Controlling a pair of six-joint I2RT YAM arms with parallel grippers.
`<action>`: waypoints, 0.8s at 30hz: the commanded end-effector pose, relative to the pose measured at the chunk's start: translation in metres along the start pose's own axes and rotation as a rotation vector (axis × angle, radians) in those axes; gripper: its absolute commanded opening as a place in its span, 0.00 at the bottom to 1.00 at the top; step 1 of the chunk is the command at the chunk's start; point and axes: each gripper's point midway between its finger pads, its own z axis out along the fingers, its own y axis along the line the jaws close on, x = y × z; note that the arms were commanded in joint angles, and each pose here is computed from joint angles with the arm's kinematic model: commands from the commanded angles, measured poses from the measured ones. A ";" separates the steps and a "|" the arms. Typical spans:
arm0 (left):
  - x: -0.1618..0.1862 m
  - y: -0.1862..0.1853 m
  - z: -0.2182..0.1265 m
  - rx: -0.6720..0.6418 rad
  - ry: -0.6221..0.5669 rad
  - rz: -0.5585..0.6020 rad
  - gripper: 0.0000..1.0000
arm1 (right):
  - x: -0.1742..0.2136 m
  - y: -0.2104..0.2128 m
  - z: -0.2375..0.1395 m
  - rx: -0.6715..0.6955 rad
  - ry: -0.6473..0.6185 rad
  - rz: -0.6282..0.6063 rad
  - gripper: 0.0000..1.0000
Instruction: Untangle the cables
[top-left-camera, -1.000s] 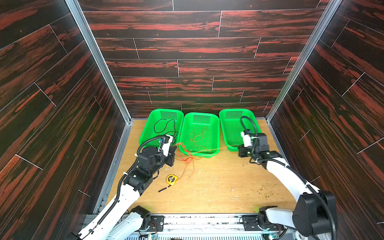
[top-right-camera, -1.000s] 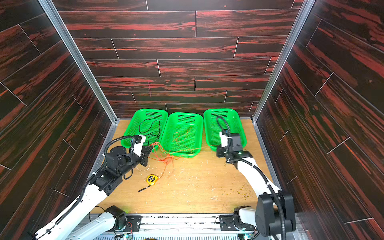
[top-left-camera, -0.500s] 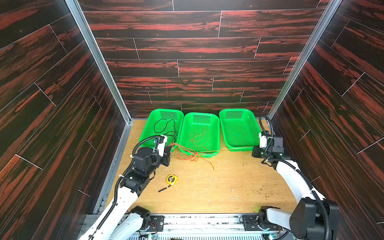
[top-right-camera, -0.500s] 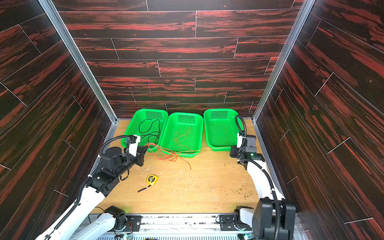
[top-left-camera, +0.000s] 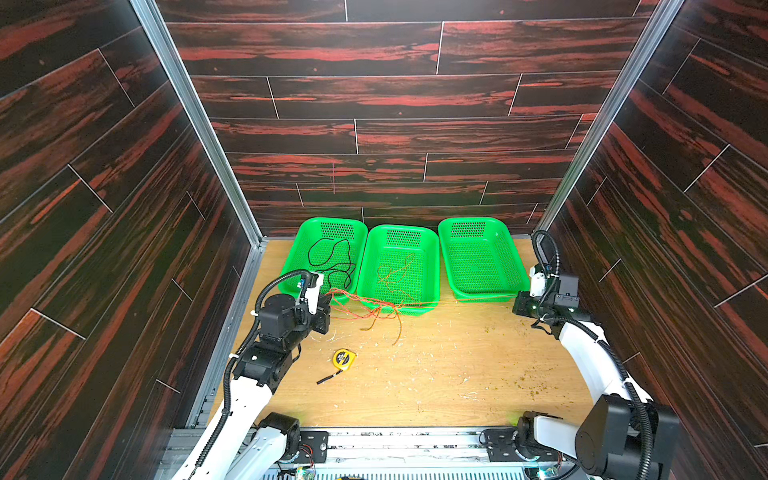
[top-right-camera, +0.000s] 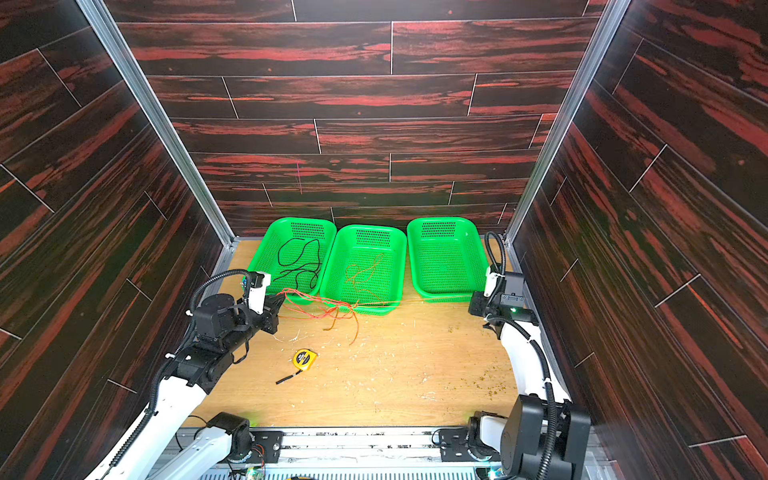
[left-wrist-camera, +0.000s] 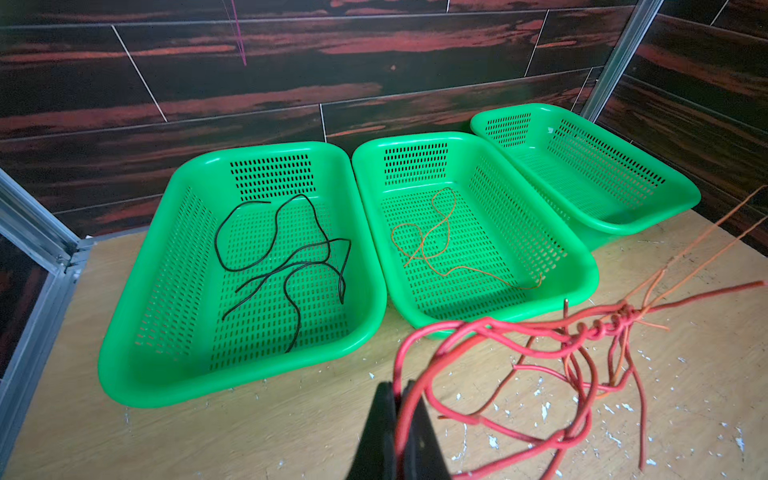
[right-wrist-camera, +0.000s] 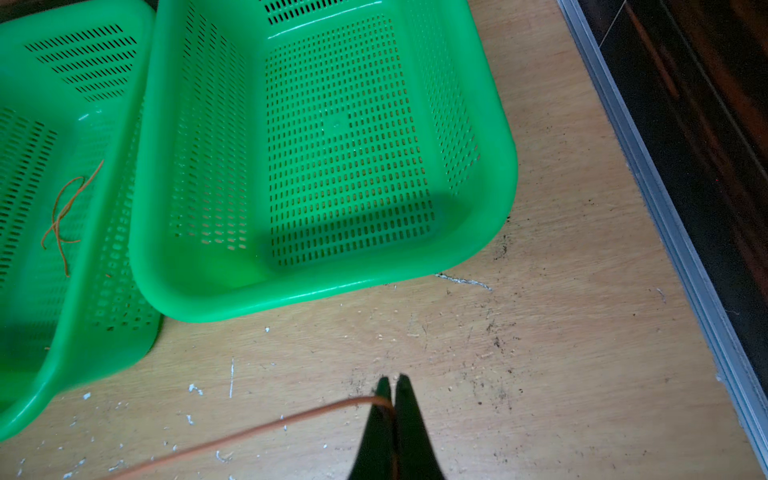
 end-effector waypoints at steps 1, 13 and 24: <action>-0.014 0.031 -0.017 -0.150 -0.009 0.049 0.00 | 0.003 -0.036 0.000 0.141 0.000 0.045 0.00; -0.019 0.029 -0.019 -0.065 -0.035 -0.020 0.00 | -0.008 -0.016 -0.006 0.006 -0.065 0.044 0.00; -0.043 -0.017 -0.004 0.239 -0.112 -0.115 0.00 | -0.003 0.119 -0.020 -0.363 -0.121 -0.332 0.00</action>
